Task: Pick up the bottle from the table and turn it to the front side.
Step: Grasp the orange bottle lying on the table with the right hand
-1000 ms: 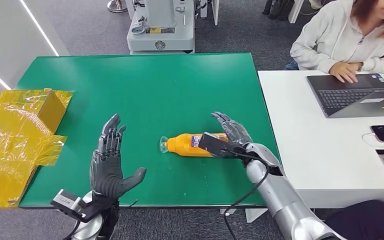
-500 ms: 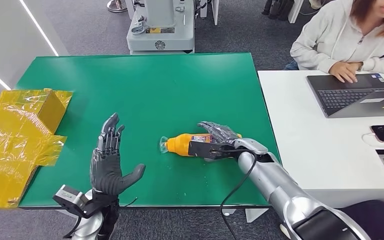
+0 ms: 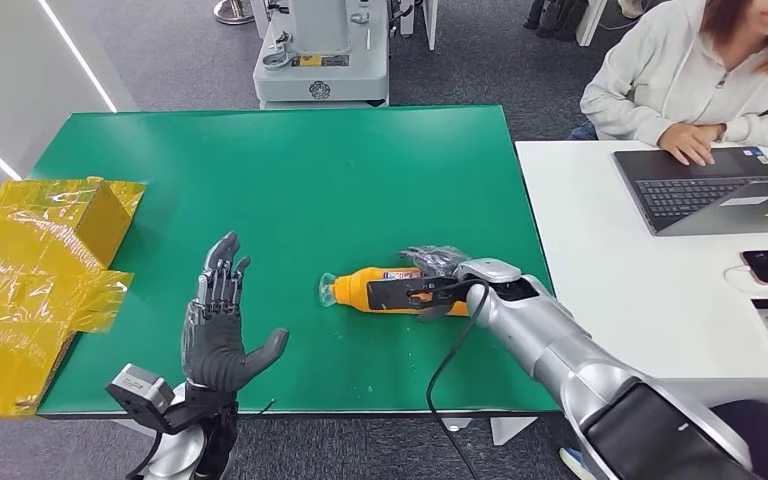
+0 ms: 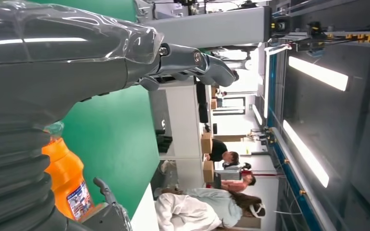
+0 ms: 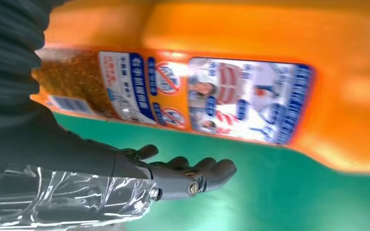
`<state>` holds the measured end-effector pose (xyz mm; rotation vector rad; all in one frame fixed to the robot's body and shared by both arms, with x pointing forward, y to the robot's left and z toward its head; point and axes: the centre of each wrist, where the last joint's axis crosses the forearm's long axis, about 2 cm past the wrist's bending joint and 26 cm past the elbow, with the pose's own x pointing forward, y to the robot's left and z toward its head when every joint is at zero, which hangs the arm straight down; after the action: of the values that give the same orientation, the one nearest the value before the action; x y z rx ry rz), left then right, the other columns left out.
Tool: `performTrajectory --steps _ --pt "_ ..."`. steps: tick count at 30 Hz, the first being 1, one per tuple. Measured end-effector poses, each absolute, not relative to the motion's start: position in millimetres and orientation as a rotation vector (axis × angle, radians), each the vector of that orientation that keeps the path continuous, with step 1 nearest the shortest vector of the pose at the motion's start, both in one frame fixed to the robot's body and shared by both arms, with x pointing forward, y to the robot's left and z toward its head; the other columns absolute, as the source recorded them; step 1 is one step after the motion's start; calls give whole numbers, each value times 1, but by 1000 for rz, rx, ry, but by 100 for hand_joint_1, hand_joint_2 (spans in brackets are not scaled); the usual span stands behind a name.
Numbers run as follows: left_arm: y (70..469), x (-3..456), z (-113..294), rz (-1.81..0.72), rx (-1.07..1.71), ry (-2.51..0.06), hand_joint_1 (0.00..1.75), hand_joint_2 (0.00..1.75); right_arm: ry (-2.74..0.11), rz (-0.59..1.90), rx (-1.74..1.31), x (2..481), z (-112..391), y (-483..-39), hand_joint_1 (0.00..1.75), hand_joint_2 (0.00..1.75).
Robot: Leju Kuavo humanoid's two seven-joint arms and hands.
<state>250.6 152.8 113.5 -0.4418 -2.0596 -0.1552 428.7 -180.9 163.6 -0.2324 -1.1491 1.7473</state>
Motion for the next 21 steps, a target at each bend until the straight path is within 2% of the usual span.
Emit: performTrajectory --steps 9,13,16,21 --pt "153 243 107 -144 -442 -2030 0 175 -1062 1814 -353 442 186 -180 0 175" --pt "153 242 107 -143 -439 -2029 0 175 -1067 1810 -340 442 184 -180 8 175" --pt "153 242 107 -141 -438 -2029 0 175 -1068 1807 -316 440 180 -180 1 175" --pt "153 242 106 -134 -433 -2027 0 175 -1050 1803 -286 436 171 -182 0 175"
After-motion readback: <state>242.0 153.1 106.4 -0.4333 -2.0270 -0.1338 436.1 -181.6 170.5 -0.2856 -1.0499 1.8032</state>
